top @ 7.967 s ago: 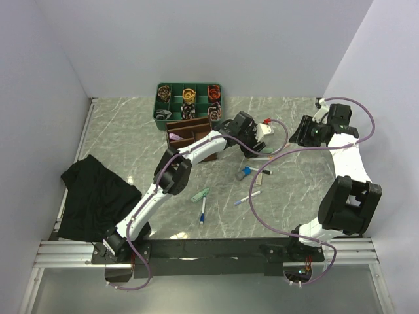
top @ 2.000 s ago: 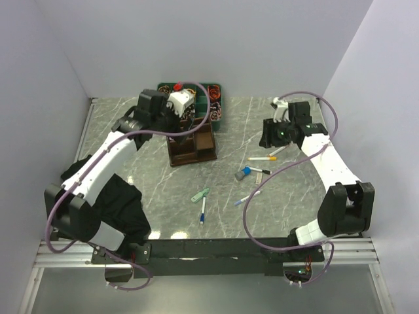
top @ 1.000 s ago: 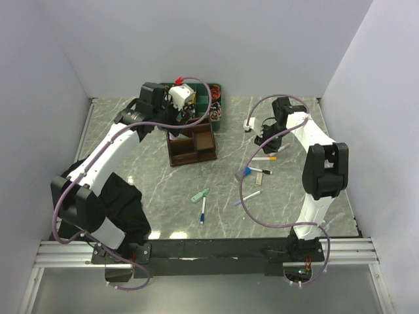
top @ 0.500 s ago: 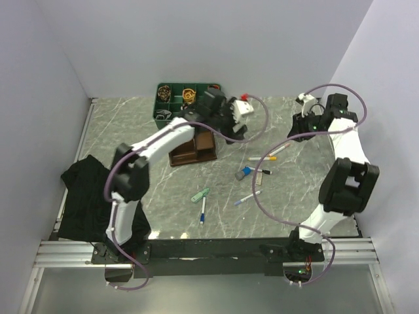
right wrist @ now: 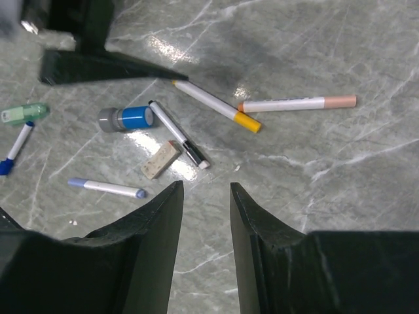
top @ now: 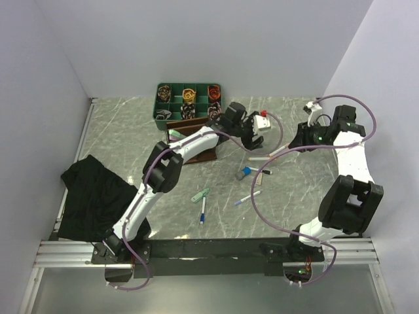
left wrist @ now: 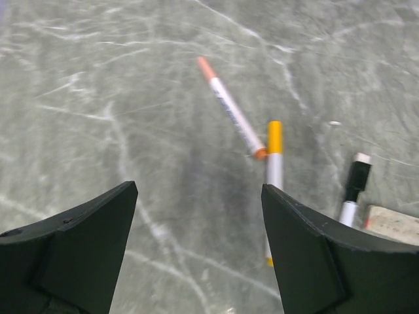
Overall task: Sort the stationery into containers
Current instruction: Pick up the pen from the center of the board.
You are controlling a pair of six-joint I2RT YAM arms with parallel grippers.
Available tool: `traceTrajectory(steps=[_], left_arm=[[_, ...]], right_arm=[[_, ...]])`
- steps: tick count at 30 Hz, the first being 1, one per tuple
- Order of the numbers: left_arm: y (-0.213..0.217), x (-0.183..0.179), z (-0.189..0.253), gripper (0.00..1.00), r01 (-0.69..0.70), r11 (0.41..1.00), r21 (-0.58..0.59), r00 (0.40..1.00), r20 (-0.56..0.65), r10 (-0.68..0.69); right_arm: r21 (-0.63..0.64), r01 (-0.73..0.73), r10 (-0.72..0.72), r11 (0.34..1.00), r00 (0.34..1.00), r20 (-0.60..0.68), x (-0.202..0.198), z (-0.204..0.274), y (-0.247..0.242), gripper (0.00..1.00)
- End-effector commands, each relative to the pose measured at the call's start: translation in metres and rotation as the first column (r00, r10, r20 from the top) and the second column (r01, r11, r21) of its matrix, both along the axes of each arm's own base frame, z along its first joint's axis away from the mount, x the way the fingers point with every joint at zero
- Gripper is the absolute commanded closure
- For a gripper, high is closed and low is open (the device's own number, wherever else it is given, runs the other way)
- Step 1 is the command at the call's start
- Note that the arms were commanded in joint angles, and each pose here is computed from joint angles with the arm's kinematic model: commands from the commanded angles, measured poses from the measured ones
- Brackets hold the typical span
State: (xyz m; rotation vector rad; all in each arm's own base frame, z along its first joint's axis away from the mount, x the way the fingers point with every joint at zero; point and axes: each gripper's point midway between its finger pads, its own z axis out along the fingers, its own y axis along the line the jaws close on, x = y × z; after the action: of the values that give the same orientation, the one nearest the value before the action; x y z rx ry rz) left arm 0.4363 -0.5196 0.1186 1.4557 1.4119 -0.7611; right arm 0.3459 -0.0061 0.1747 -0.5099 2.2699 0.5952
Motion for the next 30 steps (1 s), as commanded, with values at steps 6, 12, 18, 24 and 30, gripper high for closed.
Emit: traceTrajectory(steps=[6,12,18,24,30], left_arm=[[-0.025,-0.031,-0.011,0.18,0.096,0.993,0.066,0.994,0.043,-0.099],[-0.017,-0.040,-0.039,0.24,0.068,0.980,0.185,0.998,0.001,-0.069],[-0.004,-0.051,-0.061,0.31,0.077,0.961,0.266,0.995,-0.081,-0.057],[0.001,-0.052,-0.075,0.34,0.066,0.955,0.289,0.990,-0.140,-0.026],[0.005,-0.051,-0.088,0.44,0.065,0.952,0.300,0.981,-0.196,-0.005]], right_arm=[[0.035,0.010,-0.010,0.999,1.000,0.017,-0.012,0.011,0.005,0.58],[0.035,0.019,-0.019,0.999,1.000,0.015,-0.015,0.010,0.002,0.58],[0.043,0.023,-0.023,0.999,1.000,0.005,-0.018,0.008,0.000,0.58],[0.063,0.039,-0.039,0.997,0.999,-0.003,-0.018,0.007,-0.001,0.59],[0.075,0.049,-0.049,0.996,0.999,-0.013,-0.016,0.005,-0.001,0.60]])
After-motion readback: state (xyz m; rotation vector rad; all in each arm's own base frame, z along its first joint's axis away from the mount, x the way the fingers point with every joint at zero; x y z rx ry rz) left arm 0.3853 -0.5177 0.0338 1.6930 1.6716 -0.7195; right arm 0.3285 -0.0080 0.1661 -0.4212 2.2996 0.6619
